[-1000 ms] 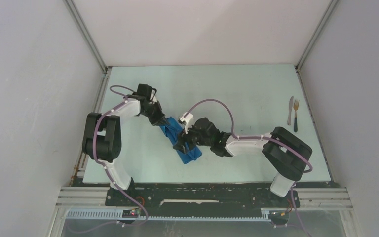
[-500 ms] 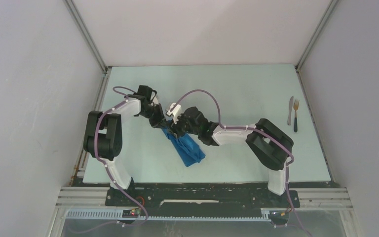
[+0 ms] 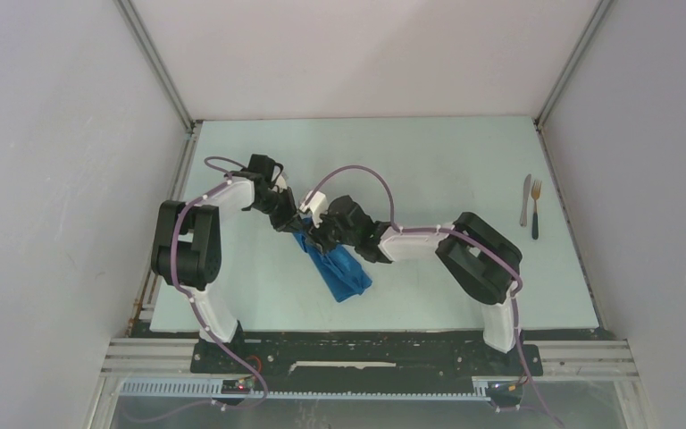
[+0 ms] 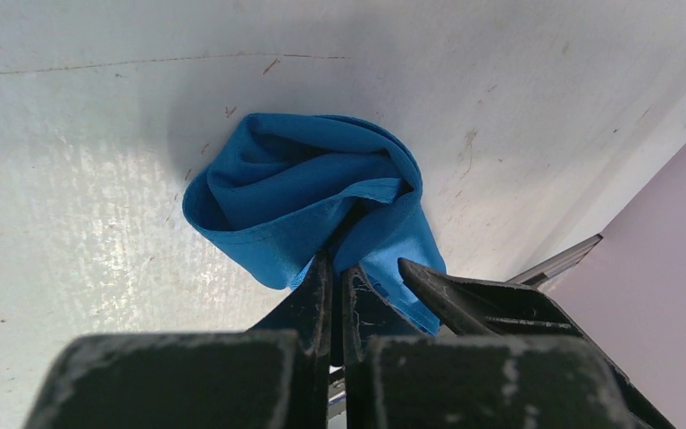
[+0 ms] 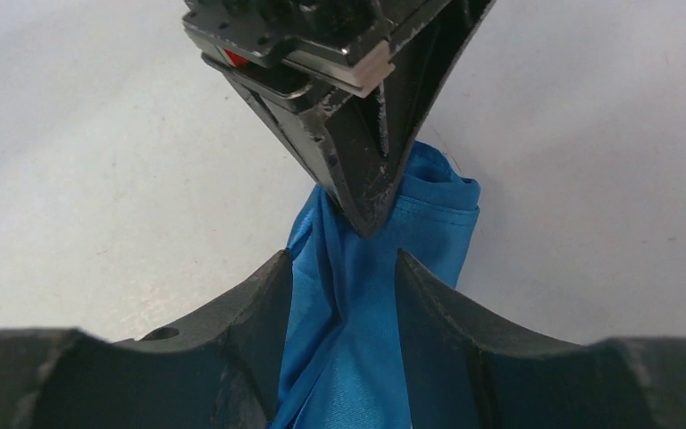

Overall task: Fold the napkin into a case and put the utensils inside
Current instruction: Fold the 2/3-rectangle-folded napkin into a folded napkin.

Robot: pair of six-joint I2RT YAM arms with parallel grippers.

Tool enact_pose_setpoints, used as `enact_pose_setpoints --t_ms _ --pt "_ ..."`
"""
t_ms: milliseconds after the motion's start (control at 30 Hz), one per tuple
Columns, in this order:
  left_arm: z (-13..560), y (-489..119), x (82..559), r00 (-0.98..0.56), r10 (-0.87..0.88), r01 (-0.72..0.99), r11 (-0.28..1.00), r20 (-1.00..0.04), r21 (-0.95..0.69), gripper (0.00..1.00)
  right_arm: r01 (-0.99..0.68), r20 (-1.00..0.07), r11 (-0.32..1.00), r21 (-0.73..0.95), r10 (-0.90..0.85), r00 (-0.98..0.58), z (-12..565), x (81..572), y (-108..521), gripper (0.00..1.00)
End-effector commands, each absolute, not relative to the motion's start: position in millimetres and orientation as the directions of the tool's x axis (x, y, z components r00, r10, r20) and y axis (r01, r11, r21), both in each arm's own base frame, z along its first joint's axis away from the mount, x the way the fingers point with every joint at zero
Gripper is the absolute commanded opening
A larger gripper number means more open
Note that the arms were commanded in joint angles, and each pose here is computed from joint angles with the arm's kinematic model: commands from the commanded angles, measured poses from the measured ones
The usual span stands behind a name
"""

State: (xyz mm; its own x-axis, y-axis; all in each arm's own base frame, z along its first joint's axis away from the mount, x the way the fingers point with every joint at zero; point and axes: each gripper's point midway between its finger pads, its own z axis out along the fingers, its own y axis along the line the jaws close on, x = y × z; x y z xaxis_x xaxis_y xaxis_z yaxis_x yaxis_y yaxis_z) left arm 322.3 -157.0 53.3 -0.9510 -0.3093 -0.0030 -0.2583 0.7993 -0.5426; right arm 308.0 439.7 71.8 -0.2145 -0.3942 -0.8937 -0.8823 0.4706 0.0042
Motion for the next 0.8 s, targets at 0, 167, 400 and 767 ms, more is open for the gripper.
enact_pose_setpoints --t_ms 0,167,400,767 --pt "66.0 -159.2 328.7 -0.955 -0.296 -0.23 0.787 -0.023 -0.572 0.0 -0.853 -0.905 0.521 -0.04 -0.38 -0.19 79.2 324.8 442.3 0.52" --pt "66.6 -158.9 328.3 -0.955 -0.295 -0.226 0.788 -0.028 -0.572 0.0 -0.842 -0.906 0.533 -0.078 -0.391 -0.164 76.6 328.9 443.0 0.5" --pt "66.4 -159.6 328.3 -0.955 -0.296 -0.228 0.785 -0.025 -0.576 0.0 -0.842 -0.906 0.533 -0.089 -0.394 -0.154 74.2 329.9 447.1 0.52" --pt "65.7 -159.5 327.2 -0.955 -0.295 -0.228 0.785 -0.024 -0.576 0.0 -0.851 -0.914 0.52 -0.071 -0.376 -0.153 76.6 330.0 457.7 0.48"
